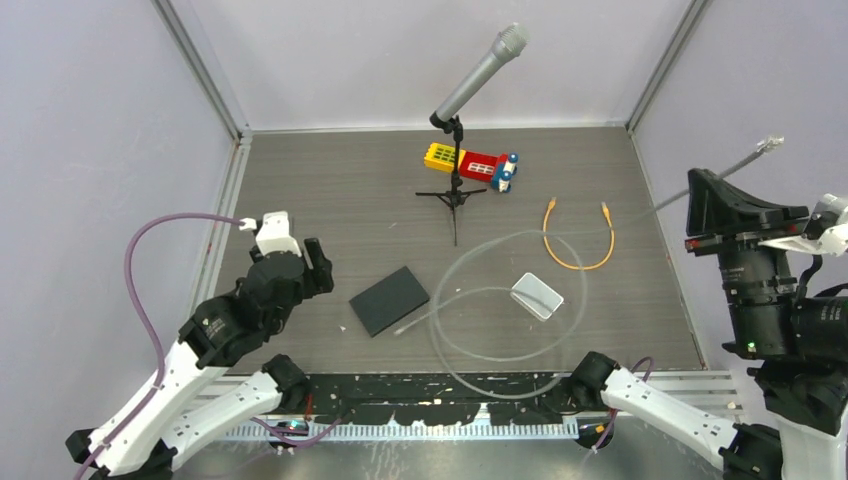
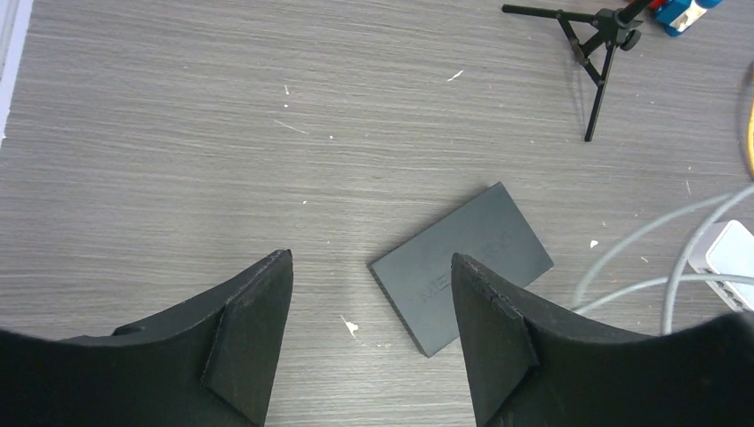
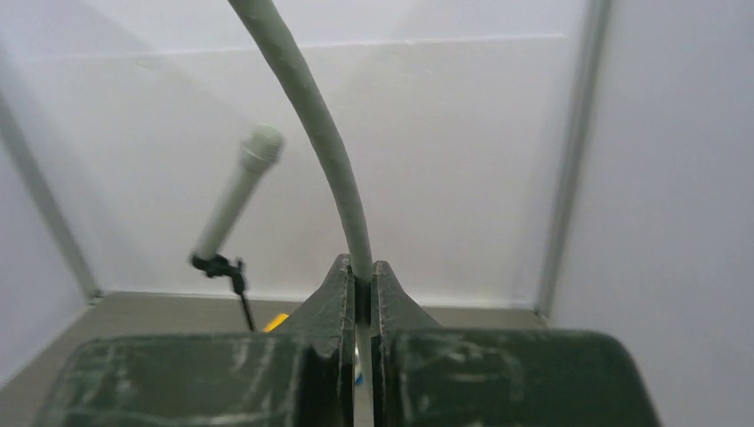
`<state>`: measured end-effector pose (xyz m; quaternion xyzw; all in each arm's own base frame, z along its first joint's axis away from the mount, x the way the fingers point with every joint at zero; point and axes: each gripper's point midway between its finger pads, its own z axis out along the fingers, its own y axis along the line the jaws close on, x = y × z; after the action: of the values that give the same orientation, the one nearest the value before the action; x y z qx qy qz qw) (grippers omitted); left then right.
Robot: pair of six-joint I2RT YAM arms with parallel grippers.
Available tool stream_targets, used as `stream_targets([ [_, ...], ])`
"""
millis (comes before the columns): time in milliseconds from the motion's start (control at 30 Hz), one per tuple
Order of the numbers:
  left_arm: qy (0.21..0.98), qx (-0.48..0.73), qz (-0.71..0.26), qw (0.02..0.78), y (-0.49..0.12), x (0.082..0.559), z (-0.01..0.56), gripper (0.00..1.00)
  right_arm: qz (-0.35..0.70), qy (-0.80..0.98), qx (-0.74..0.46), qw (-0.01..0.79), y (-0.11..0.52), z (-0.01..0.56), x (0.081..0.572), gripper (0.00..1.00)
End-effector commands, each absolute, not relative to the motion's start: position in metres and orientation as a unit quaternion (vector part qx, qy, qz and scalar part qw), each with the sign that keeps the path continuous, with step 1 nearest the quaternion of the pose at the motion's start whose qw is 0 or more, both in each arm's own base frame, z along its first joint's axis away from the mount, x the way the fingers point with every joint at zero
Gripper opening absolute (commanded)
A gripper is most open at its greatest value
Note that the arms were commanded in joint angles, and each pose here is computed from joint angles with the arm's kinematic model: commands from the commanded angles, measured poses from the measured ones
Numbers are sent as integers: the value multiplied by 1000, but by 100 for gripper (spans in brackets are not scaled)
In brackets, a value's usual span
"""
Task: Insert the plug into the switch port
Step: Pick up the connector from the center of the board.
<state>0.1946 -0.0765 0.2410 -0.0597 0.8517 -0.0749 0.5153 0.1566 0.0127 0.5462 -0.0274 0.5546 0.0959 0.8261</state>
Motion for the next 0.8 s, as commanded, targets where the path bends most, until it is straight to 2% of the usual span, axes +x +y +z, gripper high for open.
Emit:
stream_targets([
  [0, 853, -73, -70, 512, -76, 196, 243, 68, -75, 628, 2, 775, -29, 505, 172, 0],
  [233, 869, -58, -67, 487, -87, 199, 232, 68, -260, 630, 10, 732, -58, 532, 181, 0],
  [433, 868, -60, -78, 486, -90, 198, 229, 68, -266, 610, -42, 745, -26, 559, 205, 0],
  [533, 871, -56, -80, 482, -92, 197, 225, 68, -212, 637, -158, 724, 18, 528, 222, 0],
  [633, 877, -48, -80, 471, -96, 197, 217, 69, -100, 675, -280, 675, 75, 468, 224, 1],
  [767, 883, -40, -87, 459, -104, 199, 209, 69, 36, 746, -344, 569, 136, 376, 214, 0],
])
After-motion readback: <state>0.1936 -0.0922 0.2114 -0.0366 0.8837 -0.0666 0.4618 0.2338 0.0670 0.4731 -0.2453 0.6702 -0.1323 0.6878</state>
